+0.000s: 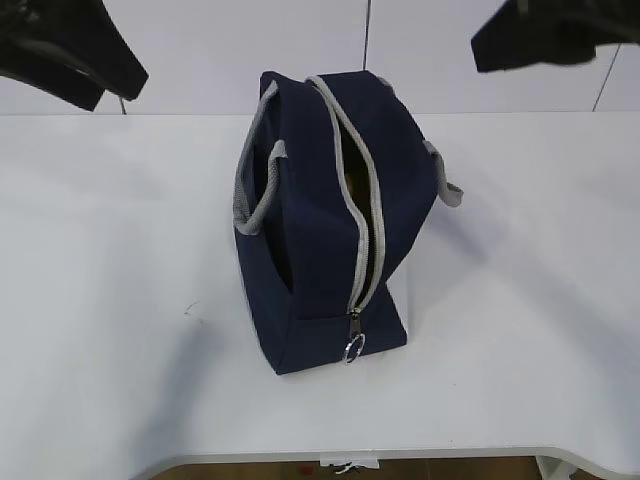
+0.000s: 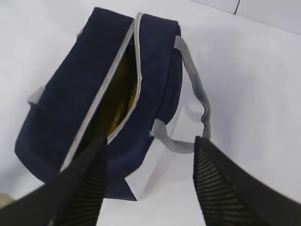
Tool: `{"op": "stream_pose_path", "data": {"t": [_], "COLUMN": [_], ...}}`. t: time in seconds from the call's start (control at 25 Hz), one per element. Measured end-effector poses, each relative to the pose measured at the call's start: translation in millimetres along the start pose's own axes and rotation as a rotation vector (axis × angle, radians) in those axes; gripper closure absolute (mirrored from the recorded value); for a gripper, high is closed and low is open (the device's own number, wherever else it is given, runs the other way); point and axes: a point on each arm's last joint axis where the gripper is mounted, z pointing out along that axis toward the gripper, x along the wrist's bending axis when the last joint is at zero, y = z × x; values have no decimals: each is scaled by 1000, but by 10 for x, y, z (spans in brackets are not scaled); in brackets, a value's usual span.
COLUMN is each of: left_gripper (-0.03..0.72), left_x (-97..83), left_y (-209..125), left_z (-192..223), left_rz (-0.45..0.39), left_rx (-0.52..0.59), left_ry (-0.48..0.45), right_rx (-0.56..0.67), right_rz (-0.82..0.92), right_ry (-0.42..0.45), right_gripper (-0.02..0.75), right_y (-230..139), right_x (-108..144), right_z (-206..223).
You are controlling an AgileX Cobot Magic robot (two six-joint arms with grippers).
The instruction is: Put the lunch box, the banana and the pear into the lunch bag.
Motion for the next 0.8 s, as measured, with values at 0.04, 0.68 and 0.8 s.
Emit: {"op": "stream_pose_path", "data": {"t": [0.04,0.68,0.8], "left_gripper": [270,285,286], "left_x": [-12,-64,-64], "left_y": [-5,-34,-34], "left_z": [-22,-122,-122], "left_rz": [1,13,13], "left_rx": [-6,-29,-29], "left_ry": [0,2,2], "right_rx": [-16,-263,-324], "right_rz": [-4,-26,-43], "right_ry": [-1,-48,-34], "right_gripper": [287,287,287], "right_y": [-78,-516,-677], "right_x": [3,-13,62], "right_z": [1,190,302]}}
